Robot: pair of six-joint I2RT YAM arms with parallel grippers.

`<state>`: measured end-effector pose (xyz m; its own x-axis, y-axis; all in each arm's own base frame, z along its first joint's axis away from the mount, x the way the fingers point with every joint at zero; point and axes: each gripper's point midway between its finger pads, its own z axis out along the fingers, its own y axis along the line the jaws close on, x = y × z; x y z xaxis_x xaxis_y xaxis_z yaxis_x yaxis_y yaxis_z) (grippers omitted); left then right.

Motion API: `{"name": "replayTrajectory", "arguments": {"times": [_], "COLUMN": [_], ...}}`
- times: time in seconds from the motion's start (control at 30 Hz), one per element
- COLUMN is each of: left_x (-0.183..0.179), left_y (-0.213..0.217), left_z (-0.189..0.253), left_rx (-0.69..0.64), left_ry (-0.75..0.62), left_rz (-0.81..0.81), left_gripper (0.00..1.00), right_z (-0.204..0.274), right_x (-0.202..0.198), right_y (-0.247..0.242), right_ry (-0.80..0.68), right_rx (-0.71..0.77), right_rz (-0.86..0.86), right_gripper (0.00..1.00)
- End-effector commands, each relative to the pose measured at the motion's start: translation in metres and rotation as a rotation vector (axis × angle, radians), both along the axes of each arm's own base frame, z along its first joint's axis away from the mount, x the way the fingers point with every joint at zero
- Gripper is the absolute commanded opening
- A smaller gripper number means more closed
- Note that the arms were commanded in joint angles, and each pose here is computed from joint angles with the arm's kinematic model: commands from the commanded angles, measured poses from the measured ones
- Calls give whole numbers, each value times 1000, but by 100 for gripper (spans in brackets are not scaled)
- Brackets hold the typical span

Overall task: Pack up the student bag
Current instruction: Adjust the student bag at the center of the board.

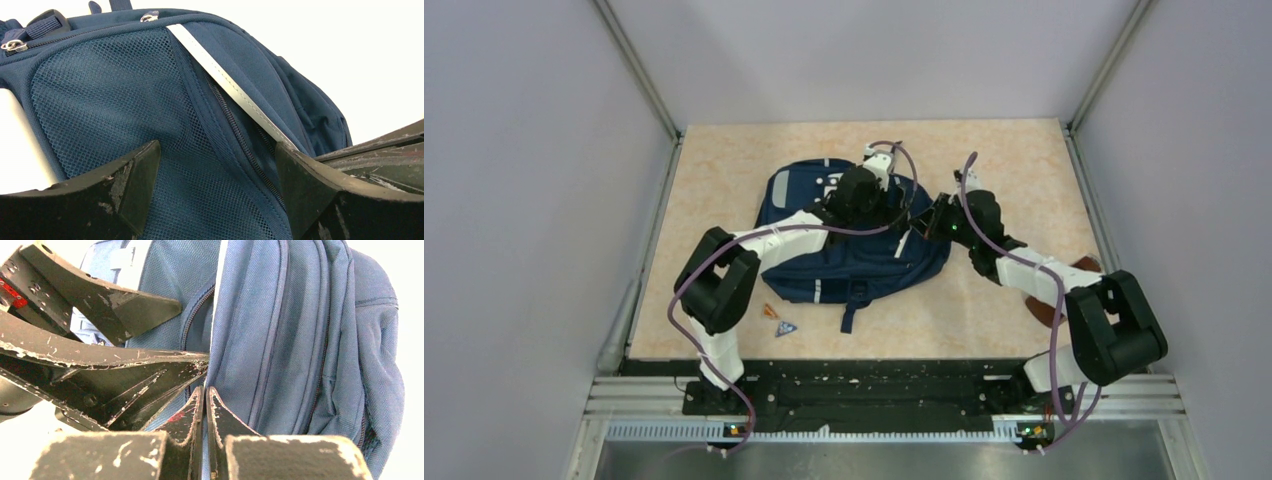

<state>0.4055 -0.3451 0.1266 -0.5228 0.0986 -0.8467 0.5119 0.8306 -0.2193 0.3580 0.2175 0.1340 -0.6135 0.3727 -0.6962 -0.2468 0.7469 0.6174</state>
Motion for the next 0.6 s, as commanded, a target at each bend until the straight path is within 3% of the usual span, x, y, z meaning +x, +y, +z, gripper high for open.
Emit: {"name": "replayTrajectory", "arguments": {"times": [0.0,0.13,0.23,0.4,0.57], "left_x": [-11,-7,-3,3,3], "left_y": [22,23,26,43,40], "left_z": [-20,-24,-27,-32,-19], "left_rx": [49,64,113,213,186], "left_ry": [37,36,59,71,58], "left_rz": [38,52,74,136,127], "left_gripper": [90,90,83,57,18], "right_z": [38,39,39,35,22], "right_x": [13,14,13,14,18], "right_y": [-13,-13,-15,-23,-30], "right_ry": [-116,-117,-117,-125,-119], "right_rx": [35,35,26,-23,-105], "right_rz": [-54,-55,-64,-84,-92], "right_gripper": [0,0,0,0,0]}}
